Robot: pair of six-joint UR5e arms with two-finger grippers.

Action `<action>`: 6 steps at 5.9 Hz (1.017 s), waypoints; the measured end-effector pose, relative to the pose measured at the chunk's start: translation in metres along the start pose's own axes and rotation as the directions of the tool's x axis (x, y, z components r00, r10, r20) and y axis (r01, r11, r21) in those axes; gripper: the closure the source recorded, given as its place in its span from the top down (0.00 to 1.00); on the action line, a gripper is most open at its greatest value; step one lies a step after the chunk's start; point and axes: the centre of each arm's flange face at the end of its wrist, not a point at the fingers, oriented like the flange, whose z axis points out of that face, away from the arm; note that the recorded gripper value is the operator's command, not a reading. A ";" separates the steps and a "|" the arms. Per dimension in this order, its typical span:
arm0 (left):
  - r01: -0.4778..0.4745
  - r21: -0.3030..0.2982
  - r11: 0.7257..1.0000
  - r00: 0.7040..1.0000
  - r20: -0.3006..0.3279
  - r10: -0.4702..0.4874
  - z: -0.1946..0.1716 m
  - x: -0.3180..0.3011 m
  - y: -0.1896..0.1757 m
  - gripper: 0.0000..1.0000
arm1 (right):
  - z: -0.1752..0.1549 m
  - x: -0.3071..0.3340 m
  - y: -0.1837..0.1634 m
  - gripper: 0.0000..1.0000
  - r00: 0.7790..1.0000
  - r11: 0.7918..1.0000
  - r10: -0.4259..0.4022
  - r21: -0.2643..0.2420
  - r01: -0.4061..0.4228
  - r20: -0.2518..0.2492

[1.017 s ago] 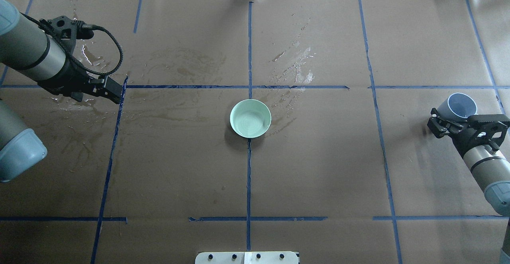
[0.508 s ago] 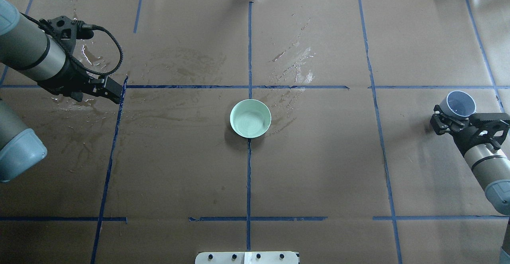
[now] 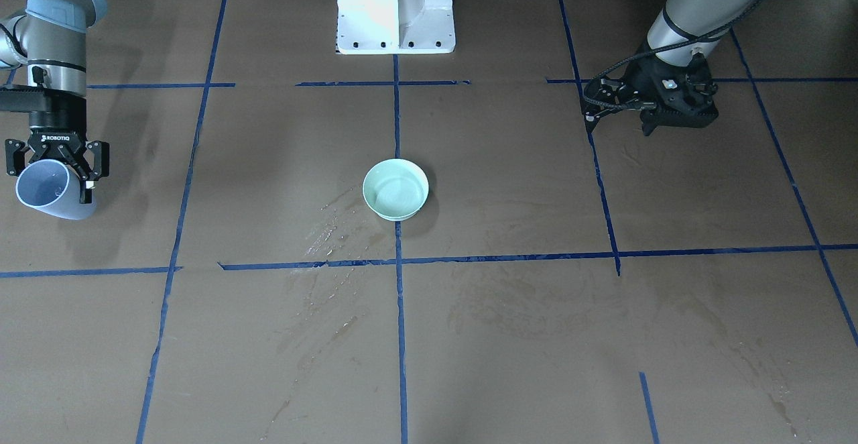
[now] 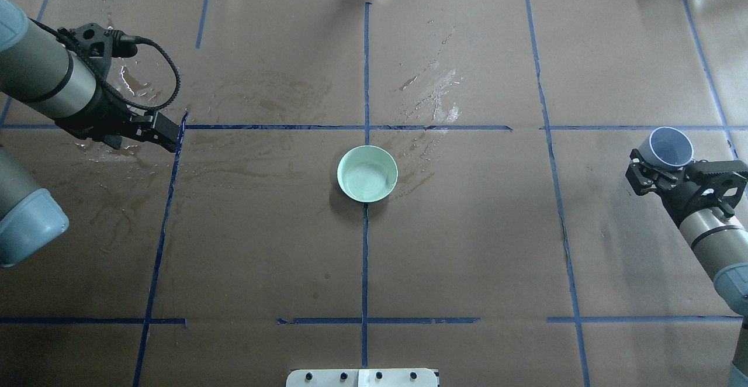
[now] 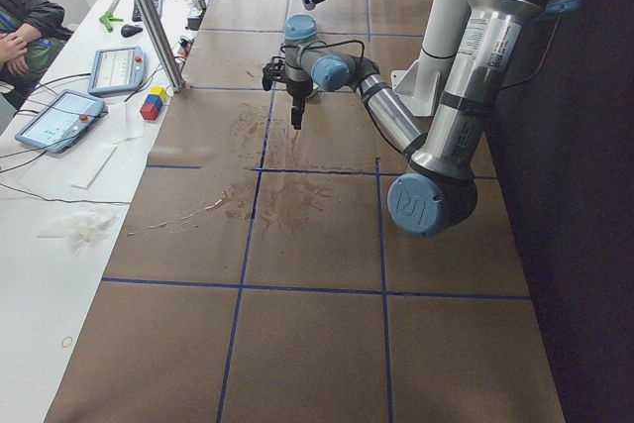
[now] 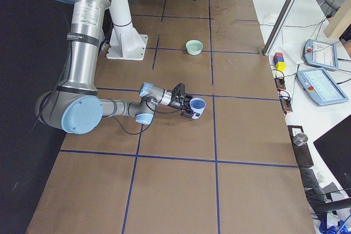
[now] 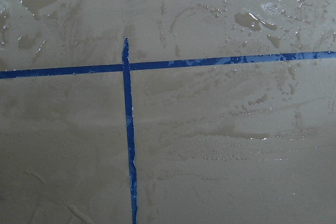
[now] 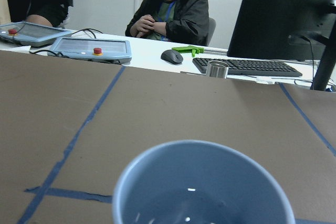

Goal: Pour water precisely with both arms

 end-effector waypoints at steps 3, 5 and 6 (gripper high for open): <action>-0.001 0.002 1.000 1.000 -0.002 0.001 -0.001 0.001 0.000 1.00 | -0.005 -0.061 -0.038 0.00 0.989 0.993 -0.112 0.045 0.109 0.093; 0.006 0.004 1.000 1.000 -0.008 -0.006 -0.002 0.004 0.002 1.00 | 0.000 -0.113 -0.057 0.00 0.970 0.975 -0.212 0.096 0.201 0.119; 0.016 0.004 1.000 1.000 -0.018 -0.016 0.000 0.009 0.004 1.00 | 0.007 -0.155 -0.069 0.00 0.956 0.960 -0.273 0.095 0.264 0.110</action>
